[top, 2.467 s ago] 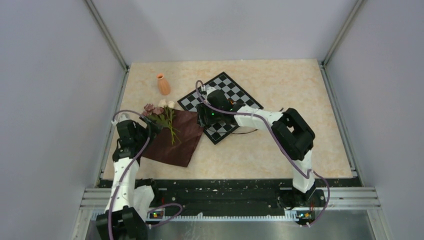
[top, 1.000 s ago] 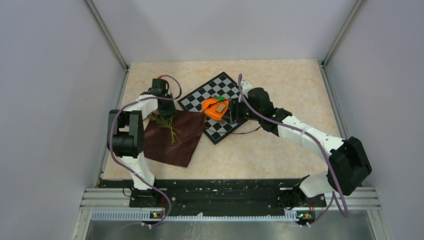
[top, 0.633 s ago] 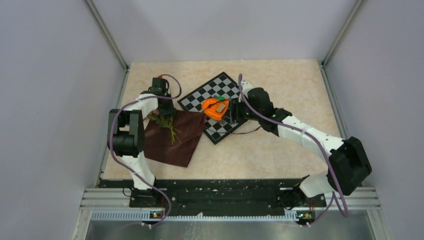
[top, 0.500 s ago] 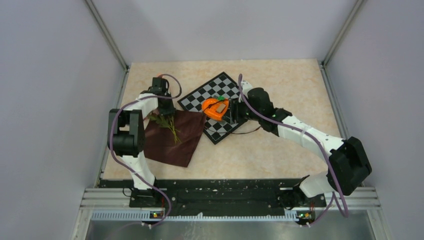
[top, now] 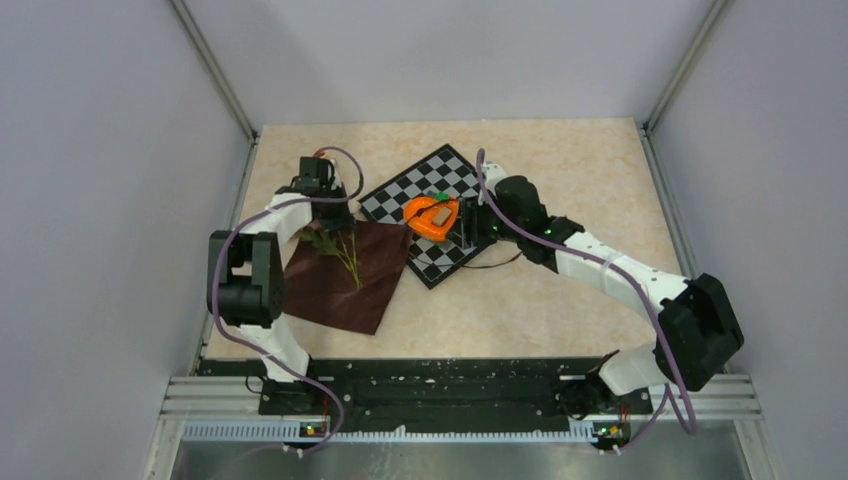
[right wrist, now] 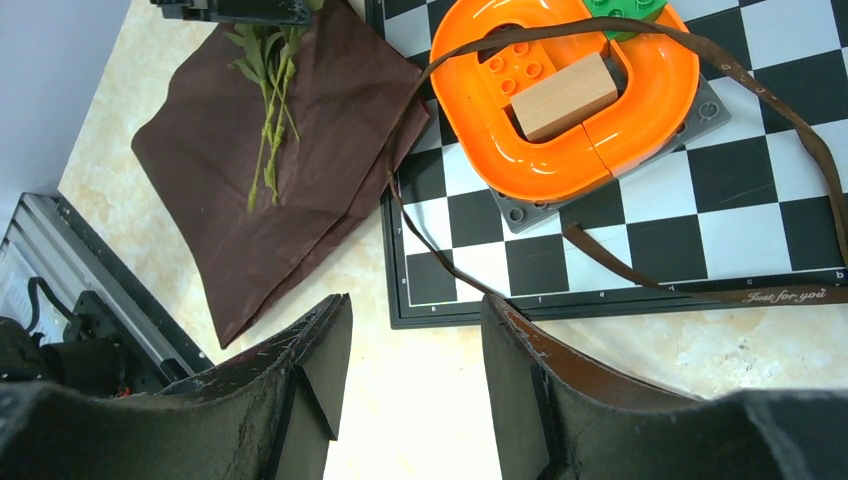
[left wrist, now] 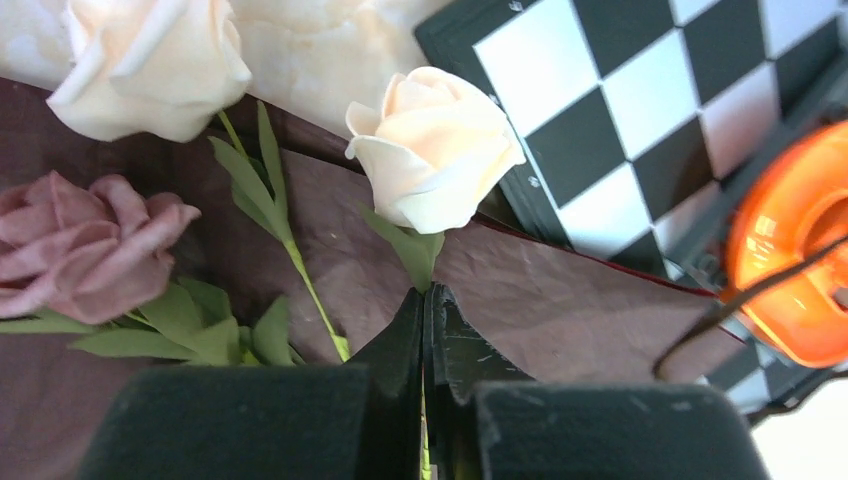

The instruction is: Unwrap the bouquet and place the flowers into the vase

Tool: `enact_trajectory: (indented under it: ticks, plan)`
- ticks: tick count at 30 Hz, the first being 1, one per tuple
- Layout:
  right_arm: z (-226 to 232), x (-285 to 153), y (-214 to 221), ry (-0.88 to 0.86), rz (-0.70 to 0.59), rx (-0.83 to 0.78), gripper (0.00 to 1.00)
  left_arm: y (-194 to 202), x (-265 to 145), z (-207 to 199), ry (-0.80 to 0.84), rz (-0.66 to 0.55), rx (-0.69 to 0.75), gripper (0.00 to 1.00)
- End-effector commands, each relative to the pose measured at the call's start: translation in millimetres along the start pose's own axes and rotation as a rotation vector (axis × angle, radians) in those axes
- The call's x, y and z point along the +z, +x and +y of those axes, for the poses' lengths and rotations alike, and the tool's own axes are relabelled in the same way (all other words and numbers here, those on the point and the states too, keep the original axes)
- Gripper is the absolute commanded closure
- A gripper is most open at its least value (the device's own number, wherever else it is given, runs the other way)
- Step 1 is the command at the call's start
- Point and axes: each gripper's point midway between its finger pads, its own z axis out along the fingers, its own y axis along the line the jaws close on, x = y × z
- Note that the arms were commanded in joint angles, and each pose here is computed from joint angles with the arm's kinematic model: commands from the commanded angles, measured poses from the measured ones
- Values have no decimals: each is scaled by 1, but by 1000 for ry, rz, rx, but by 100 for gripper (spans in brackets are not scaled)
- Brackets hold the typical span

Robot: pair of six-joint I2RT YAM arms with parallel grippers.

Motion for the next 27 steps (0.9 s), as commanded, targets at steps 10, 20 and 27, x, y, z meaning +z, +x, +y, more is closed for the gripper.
enact_trajectory:
  ticks: [10,20,27]
  plan:
    - [1,-14,-18,21,-67,-17,48,-6,-57,-64,343,-151,-27,100]
    - [-6,-32,-31,75,-143,-36,49,-97,-151,-89,411,-672,117,100]
    - [-22,-48,-33,162,-208,-39,49,-181,-216,-86,356,-1005,196,100]
